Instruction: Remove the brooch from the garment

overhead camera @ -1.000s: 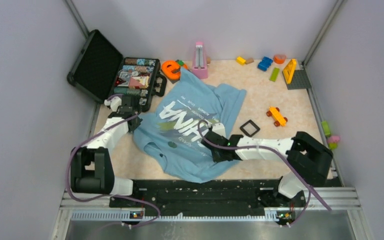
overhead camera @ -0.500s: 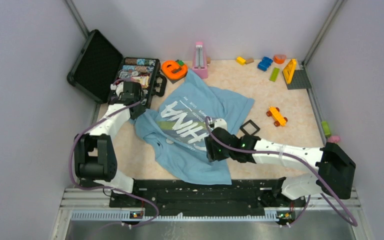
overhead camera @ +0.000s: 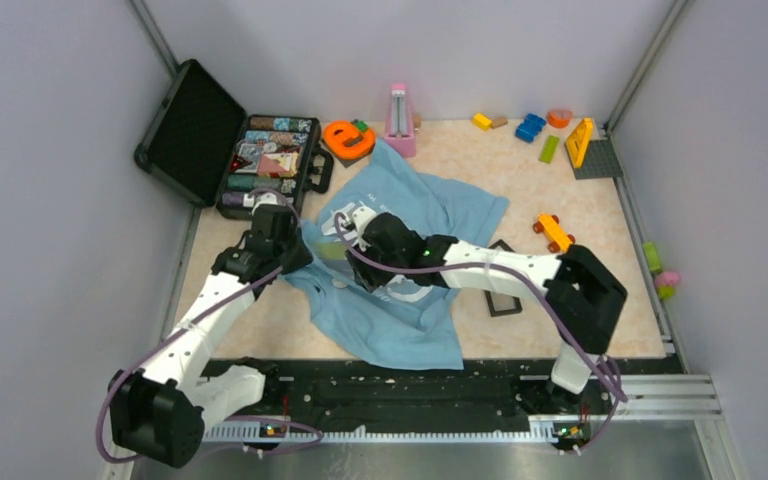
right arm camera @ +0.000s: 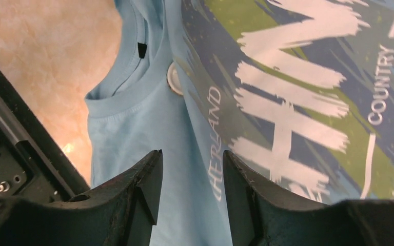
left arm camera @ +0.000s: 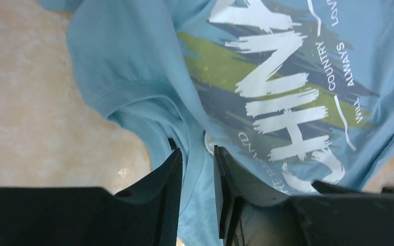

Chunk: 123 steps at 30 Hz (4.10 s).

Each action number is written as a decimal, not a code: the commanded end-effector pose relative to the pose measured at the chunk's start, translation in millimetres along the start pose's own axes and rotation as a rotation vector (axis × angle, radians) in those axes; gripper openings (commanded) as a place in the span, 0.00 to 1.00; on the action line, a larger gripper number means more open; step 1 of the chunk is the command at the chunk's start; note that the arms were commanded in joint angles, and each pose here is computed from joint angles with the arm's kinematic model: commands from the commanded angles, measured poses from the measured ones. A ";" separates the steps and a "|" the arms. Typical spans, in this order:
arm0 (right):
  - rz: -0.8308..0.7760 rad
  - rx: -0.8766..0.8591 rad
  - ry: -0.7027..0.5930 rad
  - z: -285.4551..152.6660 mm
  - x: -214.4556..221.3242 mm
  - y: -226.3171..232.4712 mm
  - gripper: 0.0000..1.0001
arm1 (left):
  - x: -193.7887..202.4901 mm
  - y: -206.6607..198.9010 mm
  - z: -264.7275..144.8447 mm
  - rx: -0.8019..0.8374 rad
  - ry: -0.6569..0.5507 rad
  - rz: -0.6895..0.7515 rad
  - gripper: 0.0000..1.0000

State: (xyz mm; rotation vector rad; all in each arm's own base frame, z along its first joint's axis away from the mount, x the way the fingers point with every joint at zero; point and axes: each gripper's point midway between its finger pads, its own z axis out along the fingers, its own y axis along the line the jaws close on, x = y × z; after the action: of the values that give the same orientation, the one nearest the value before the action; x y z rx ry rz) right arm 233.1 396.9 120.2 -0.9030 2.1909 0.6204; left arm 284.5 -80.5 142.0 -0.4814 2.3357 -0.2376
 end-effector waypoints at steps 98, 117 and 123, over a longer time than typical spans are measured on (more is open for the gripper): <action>0.341 0.007 -0.115 15.7 29.5 -112.3 0.17 | 65.6 -102.8 108.7 0.057 0.084 0.490 0.68; 0.349 -0.004 -0.149 5.0 21.7 -113.6 0.15 | 60.3 -91.2 107.6 -0.039 0.155 0.498 0.38; 0.310 -0.058 -0.202 -6.5 6.2 -103.8 0.15 | 43.0 -107.5 62.4 0.058 0.236 0.509 0.38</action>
State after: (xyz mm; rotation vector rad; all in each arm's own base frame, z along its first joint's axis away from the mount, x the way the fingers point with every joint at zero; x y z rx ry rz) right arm 300.1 316.5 62.9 -0.4781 2.2929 0.8079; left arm 334.9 -192.9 50.5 0.1479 2.5799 -0.0057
